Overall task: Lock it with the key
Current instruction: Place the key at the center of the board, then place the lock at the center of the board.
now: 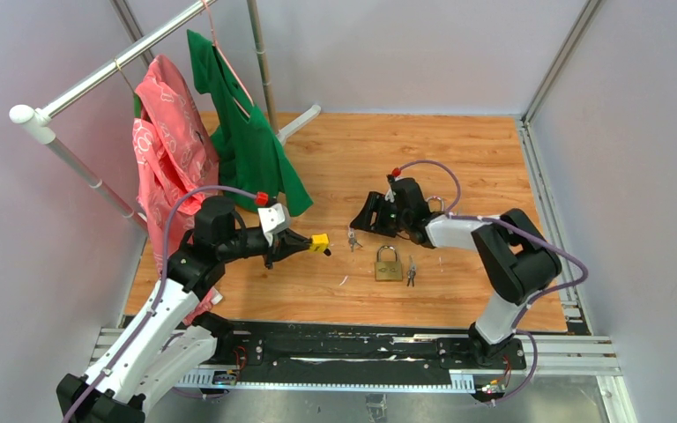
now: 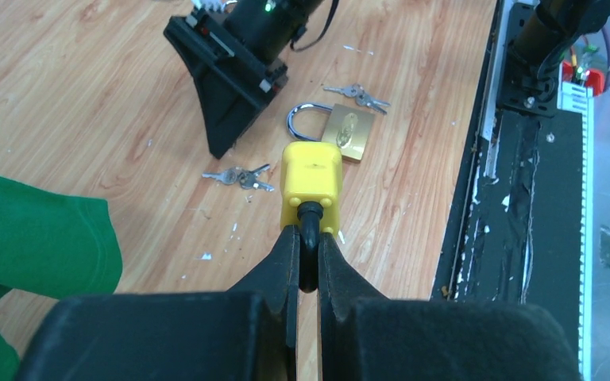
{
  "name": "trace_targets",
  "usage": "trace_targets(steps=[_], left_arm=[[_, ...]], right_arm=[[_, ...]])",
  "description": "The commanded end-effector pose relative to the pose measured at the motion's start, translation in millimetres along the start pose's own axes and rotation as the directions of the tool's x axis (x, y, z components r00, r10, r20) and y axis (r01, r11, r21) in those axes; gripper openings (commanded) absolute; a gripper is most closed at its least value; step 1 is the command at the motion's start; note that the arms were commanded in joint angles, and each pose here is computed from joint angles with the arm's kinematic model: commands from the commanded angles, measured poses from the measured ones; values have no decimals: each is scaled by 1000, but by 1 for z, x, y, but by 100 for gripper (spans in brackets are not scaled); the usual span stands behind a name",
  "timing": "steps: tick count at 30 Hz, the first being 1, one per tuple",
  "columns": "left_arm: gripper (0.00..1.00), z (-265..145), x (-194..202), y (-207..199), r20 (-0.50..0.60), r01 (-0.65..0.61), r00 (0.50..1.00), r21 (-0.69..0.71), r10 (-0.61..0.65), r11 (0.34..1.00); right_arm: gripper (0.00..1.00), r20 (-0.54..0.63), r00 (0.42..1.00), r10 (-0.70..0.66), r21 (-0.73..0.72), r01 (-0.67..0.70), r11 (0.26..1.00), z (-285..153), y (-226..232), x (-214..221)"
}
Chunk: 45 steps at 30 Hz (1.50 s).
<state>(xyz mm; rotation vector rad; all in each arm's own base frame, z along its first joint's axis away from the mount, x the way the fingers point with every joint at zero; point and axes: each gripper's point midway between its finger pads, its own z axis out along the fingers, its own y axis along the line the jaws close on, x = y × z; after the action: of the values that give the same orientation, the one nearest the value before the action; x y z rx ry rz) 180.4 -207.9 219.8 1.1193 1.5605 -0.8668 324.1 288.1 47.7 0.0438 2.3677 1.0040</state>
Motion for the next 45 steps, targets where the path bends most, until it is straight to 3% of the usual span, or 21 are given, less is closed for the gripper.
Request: trace_targets(steps=[1, 4, 6, 8, 11, 14, 19, 28, 31, 36, 37, 38, 39, 40, 41, 42, 43, 45], left_arm=[[0, -6, -13, -2, 20, -100, 995, 12, 100, 995], [0, -8, -8, -4, -1, -167, 986, 35, 167, 985], [0, -10, -5, -6, -14, -227, 974, 53, 228, 972], [0, -12, -1, -6, -29, -266, 963, 64, 268, 962], [0, -12, 0, -7, -32, -294, 955, 74, 296, 953], [0, -12, 2, -9, -26, -307, 950, 88, 310, 948], [0, -13, 4, -13, -33, -306, 950, 105, 311, 946], [0, -12, 2, -17, -26, -308, 950, 119, 313, 944], [0, -12, 1, -16, -27, -303, 951, 115, 308, 946], [0, -12, 3, -17, -28, -296, 953, 117, 302, 948], [0, -12, 6, -18, -31, -285, 956, 120, 291, 951], [13, -11, 6, -18, -29, -273, 960, 112, 278, 955], [43, -10, 7, -16, -29, -251, 966, 97, 255, 963], [87, -9, 6, -12, -24, -223, 974, 68, 225, 973], [98, -8, 4, -8, -17, -185, 982, 32, 186, 982], [100, -7, 4, 0, -13, -144, 990, -20, 144, 989], [100, -6, 1, 10, 0, -89, 996, -88, 90, 992], [100, -9, -3, 36, 45, 37, 999, -260, -26, 965]], right_arm=[[69, -4, 979, -203, 98, 202, 974, -36, -3, -22], [69, 71, 880, -470, -86, 475, 876, -68, 58, -41], [69, 152, 741, -654, -293, 666, 687, -100, 114, -32], [69, 228, 597, -769, -479, 757, 445, -134, 154, -2], [73, 316, 427, -847, -530, 820, 215, -156, 180, 33], [76, 319, 281, -905, -484, 870, 100, -153, 189, 56], [77, 351, 203, -914, -443, 896, 28, -144, 206, 60], [72, 307, 207, -929, -494, 869, 30, -106, 217, 77], [52, 286, 219, -933, -504, 862, 48, -98, 215, 80], [0, 228, 271, -935, -505, 854, 124, -94, 209, 81], [0, 209, 293, -933, -501, 851, 155, -93, 206, 81], [0, 177, 337, -925, -486, 847, 215, -90, 200, 76], [0, 158, 368, -916, -479, 840, 255, -88, 196, 73], [0, 128, 426, -896, -472, 820, 323, -85, 188, 69], [0, 95, 491, -866, -456, 795, 401, -81, 179, 64], [0, 47, 603, -796, -420, 735, 532, -75, 168, 54], [0, 26, 658, -753, -396, 698, 597, -67, 158, 51], [0, -34, 832, -554, -348, 510, 787, -53, 137, 42]])
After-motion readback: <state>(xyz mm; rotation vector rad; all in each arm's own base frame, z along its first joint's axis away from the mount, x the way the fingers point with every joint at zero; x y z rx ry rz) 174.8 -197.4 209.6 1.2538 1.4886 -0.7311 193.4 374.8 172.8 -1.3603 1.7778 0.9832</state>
